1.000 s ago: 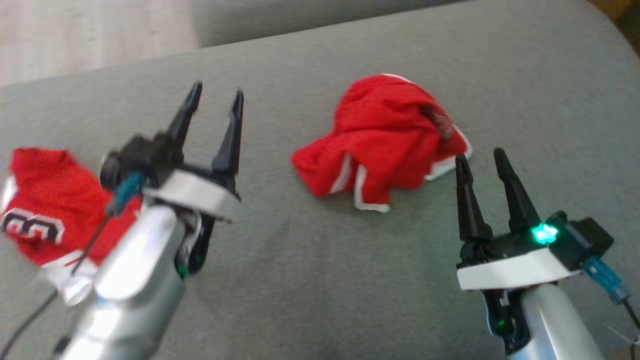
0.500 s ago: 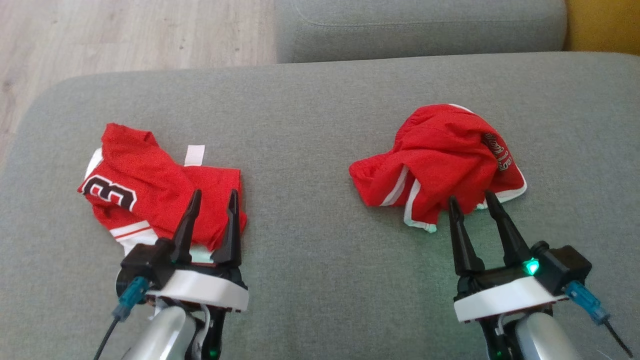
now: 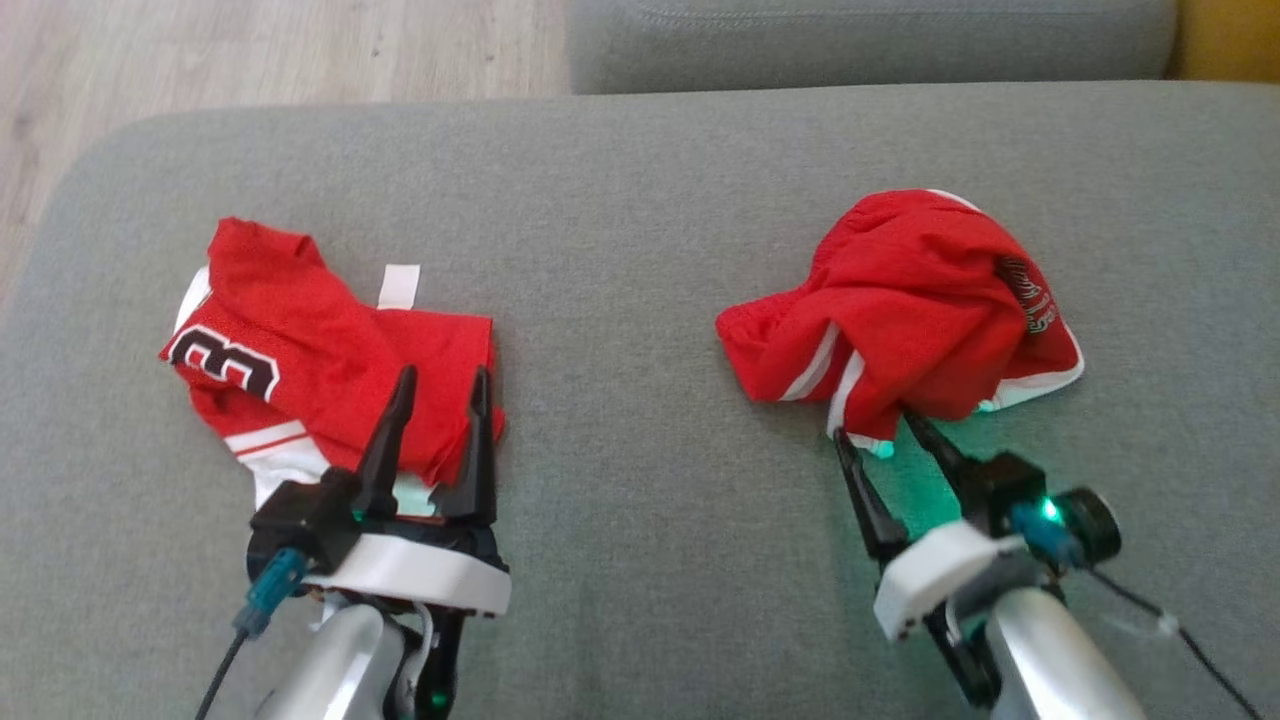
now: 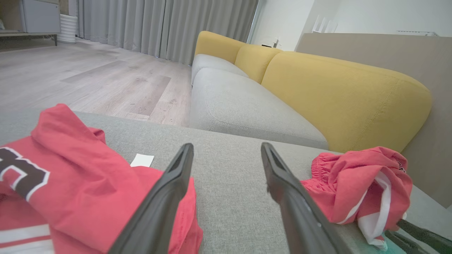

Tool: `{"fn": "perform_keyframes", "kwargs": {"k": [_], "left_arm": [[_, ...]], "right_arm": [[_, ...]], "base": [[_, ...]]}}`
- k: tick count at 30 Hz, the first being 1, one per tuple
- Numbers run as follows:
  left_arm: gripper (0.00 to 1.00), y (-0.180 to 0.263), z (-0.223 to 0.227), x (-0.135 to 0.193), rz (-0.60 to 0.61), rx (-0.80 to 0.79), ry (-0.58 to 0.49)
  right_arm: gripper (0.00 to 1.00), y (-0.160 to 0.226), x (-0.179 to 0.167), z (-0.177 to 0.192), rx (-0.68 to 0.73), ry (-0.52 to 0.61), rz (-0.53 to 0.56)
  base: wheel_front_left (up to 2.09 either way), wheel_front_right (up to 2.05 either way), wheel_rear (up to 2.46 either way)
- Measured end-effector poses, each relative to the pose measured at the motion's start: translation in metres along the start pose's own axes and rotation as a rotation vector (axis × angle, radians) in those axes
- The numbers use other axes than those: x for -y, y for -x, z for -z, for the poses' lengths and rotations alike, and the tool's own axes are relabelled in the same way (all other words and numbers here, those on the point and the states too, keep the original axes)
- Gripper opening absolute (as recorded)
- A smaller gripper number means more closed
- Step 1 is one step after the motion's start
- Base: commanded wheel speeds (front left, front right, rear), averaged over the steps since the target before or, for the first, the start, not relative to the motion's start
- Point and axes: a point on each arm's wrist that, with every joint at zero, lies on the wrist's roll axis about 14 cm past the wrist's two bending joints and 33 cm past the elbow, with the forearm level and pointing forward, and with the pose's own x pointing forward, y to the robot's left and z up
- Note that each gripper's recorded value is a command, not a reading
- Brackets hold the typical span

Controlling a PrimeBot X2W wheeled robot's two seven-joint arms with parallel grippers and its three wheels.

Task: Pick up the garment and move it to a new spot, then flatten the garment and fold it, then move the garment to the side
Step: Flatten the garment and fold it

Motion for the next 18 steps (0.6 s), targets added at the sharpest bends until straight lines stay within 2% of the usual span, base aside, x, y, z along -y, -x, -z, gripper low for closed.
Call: {"fn": "perform_keyframes", "kwargs": {"k": [9, 10, 12, 18], "left_arm": [[1.00, -0.001, 0.008, -0.012, -0.036, -0.018, 0.014], [1.00, -0.001, 0.008, -0.013, -0.040, -0.018, 0.011], [1.00, -0.001, 0.008, -0.014, -0.042, -0.018, 0.010], [1.00, -0.007, 0.010, -0.009, -0.026, -0.021, 0.020]], "right_arm": [[1.00, -0.015, 0.002, 0.039, -0.195, 0.031, -0.018], [0.89, -0.017, 0.003, 0.039, -0.196, 0.032, -0.017], [0.00, -0.018, 0.005, 0.037, -0.193, 0.032, -0.014], [0.00, -0.014, 0.028, 0.035, -0.187, 0.006, 0.058]], "base": [[0.00, 0.00, 0.00], [0.00, 0.00, 0.00], [0.00, 0.00, 0.00], [0.00, 0.00, 0.00]]}}
